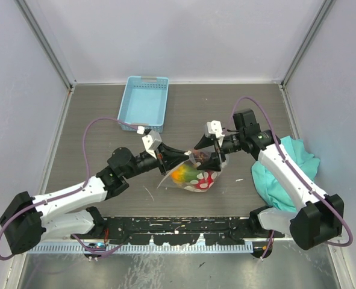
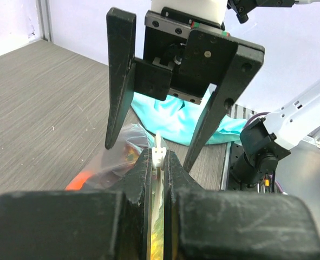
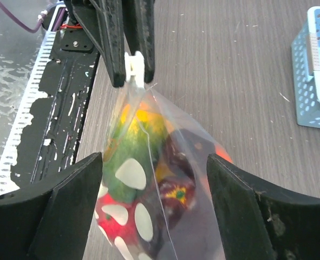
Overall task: Open the zip-top bag and remove the fake food
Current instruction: Unzip the zipper food storage bag at the center of the board.
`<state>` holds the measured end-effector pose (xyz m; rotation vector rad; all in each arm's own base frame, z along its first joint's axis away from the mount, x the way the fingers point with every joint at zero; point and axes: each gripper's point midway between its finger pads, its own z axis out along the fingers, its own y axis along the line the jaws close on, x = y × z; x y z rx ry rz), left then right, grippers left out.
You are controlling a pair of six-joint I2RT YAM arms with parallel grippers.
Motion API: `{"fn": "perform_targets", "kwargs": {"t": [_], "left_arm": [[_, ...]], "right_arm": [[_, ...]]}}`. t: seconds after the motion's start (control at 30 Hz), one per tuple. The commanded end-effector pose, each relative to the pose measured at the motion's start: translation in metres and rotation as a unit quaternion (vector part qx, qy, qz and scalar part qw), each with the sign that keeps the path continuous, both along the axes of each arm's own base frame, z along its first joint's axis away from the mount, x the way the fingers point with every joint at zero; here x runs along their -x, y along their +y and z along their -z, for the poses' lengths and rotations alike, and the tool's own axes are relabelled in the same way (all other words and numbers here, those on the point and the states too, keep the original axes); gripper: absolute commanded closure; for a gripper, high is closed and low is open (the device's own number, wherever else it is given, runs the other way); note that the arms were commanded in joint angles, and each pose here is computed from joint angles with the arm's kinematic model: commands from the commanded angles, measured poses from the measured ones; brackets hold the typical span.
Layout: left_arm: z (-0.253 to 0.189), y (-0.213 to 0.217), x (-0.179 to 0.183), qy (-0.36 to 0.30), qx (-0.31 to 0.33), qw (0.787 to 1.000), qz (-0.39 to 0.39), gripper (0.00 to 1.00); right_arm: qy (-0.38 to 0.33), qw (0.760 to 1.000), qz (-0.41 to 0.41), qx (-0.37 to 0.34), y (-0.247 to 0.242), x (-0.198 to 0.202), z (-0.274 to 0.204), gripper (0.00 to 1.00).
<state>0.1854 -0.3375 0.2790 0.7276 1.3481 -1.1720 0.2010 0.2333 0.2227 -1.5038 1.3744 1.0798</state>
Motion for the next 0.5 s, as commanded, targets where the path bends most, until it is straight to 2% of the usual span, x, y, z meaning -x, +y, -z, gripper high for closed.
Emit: {"fn": "perform_targets", "kwargs": {"t": [0.0, 0.1, 0.23, 0.47], "left_arm": [[-0.02, 0.01, 0.002, -0.03, 0.024, 0.999, -0.008, 1.0], [-0.02, 0.013, 0.003, -0.032, 0.024, 0.999, -0.01, 1.0], [-0.021, 0.015, 0.003, -0.033, 0.025, 0.999, -0.012, 1.0], [-0.02, 0.014, 0.002, -0.031, 0.025, 0.999, -0.012, 1.0]], "right_arm": [[-0.043, 0.999, -0.001, -0.031, -0.009, -0.001, -0.032, 0.18], [-0.042, 0.999, 0.006, -0.026, -0.012, -0.005, -0.027, 0.24], [-0.045, 0.999, 0.007, -0.023, -0.011, -0.006, -0.017, 0.39], [-0.044, 0.999, 0.013, 0.0, -0.004, -0.009, 0.001, 0.49]]}}
